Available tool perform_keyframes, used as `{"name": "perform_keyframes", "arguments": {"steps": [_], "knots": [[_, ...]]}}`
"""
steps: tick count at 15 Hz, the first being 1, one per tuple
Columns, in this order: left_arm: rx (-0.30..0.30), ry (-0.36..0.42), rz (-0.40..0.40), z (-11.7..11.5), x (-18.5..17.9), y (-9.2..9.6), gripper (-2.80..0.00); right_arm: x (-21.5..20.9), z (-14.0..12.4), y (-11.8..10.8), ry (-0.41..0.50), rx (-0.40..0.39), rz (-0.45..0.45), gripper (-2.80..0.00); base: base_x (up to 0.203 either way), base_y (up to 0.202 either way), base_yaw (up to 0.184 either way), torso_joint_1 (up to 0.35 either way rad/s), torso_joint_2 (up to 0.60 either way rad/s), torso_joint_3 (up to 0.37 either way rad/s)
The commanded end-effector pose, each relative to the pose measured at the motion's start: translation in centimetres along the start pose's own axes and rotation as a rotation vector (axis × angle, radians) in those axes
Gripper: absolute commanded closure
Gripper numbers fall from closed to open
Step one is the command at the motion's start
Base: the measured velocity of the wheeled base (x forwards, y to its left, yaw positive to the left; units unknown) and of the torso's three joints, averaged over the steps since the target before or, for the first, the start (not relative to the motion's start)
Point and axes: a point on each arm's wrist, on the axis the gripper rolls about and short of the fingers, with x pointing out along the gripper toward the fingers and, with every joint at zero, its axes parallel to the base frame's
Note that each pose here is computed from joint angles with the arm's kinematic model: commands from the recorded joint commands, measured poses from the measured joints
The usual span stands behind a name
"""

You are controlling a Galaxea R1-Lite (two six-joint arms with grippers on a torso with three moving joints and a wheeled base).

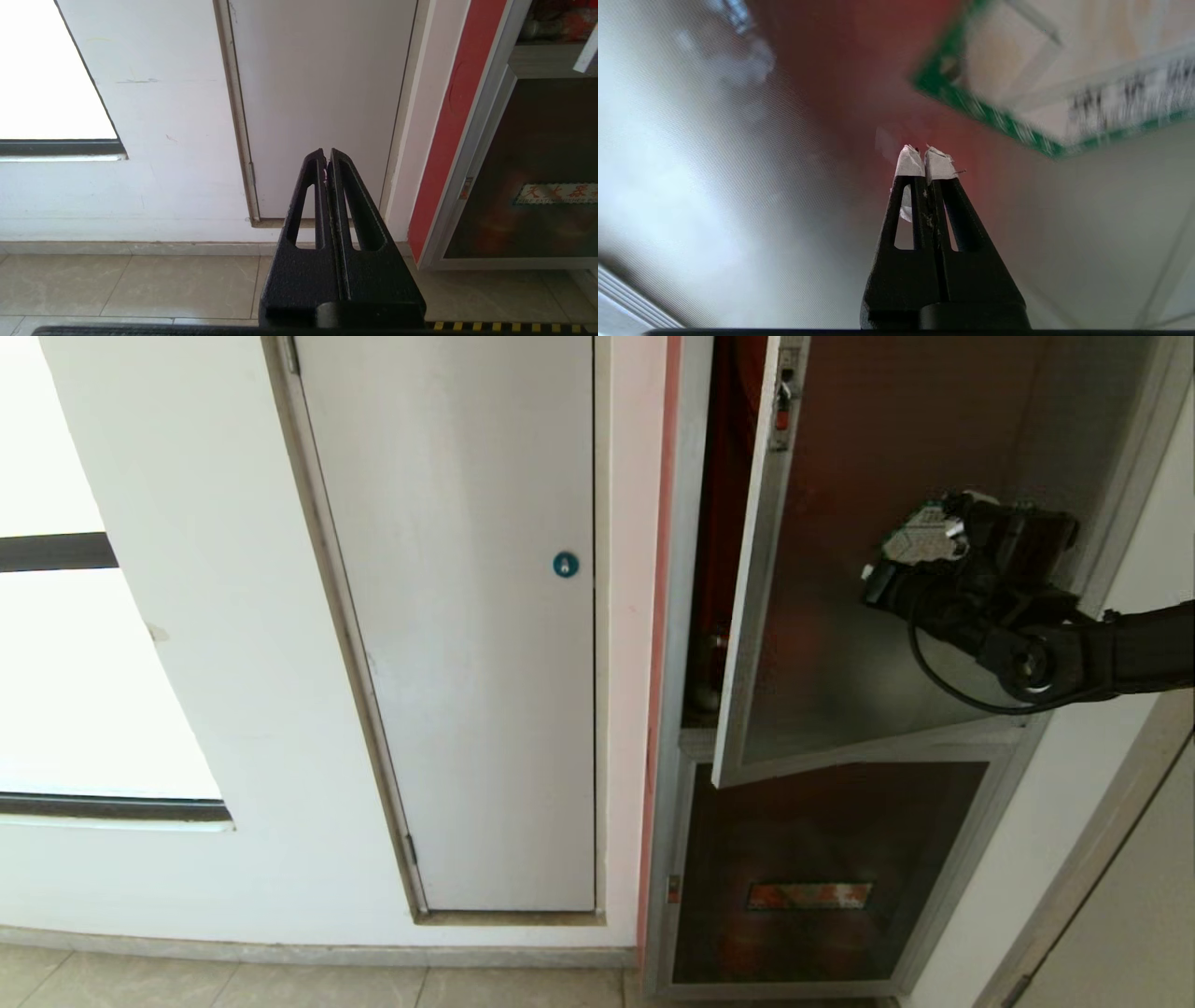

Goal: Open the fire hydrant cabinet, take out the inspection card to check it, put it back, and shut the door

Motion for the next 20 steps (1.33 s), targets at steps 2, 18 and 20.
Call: {"name": "perform_keyframes", "arguments": {"steps": [2,18,20], "knots": [[0.0,0.001,0.0,0.0,0.0,0.0,0.0,0.9,-1.6,0.3,0.027,0.005,0.0,0.0,0.0,0.0,0.0,0.0,0.0,0.0],[0.0,0.001,0.0,0.0,0.0,0.0,0.0,-26.4,8.5,2.6,-0.14,-0.051,-0.029,0.0,0.0,0.0,0.0,0.0,0.0,0.0],[0.0,0.001,0.0,0.0,0.0,0.0,0.0,-31.4,9.4,3.0,-0.181,-0.073,-0.037,0.0,0.0,0.0,0.0,0.0,0.0,0.0]]}}
